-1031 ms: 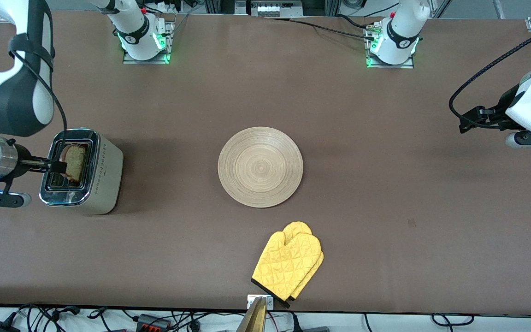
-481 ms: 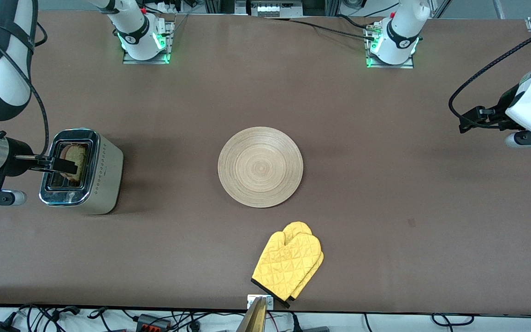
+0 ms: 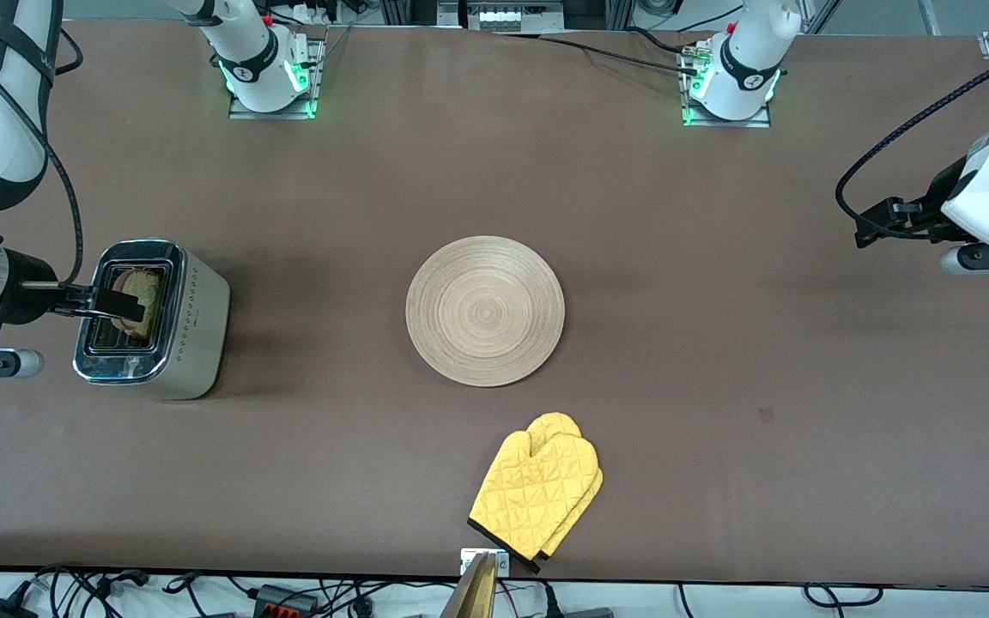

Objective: Move plate and put bread in toaster

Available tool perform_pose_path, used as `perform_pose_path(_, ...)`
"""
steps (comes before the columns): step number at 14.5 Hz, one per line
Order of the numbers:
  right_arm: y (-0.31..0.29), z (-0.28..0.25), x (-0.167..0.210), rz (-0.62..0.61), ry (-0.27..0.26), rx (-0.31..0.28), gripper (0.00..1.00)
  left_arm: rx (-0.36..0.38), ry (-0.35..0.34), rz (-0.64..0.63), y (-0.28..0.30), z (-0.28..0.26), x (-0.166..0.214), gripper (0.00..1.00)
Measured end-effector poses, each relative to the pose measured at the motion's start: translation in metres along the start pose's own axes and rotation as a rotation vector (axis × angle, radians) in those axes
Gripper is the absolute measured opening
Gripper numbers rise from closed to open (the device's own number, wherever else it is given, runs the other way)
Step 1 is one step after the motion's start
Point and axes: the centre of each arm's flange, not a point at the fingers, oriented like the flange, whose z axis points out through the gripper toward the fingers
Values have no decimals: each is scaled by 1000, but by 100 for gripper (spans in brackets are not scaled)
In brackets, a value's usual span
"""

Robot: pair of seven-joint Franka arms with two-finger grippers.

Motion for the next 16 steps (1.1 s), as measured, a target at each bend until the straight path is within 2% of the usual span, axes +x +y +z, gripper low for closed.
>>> perform_pose_path(2, 14, -7, 0, 19, 18, 6, 100, 0, 0, 0, 0, 0, 0, 100)
perform_pose_path(5, 49, -25, 0, 44, 76, 32, 100, 0, 0, 0, 0, 0, 0, 100)
perform_pose_path(8, 63, -35, -6, 14, 149, 7, 100, 0, 0, 4, 2, 0, 0, 100)
perform_pose_path(16, 76, -45, -23, 15, 169, 14, 100, 0, 0, 3, 2, 0, 0, 100)
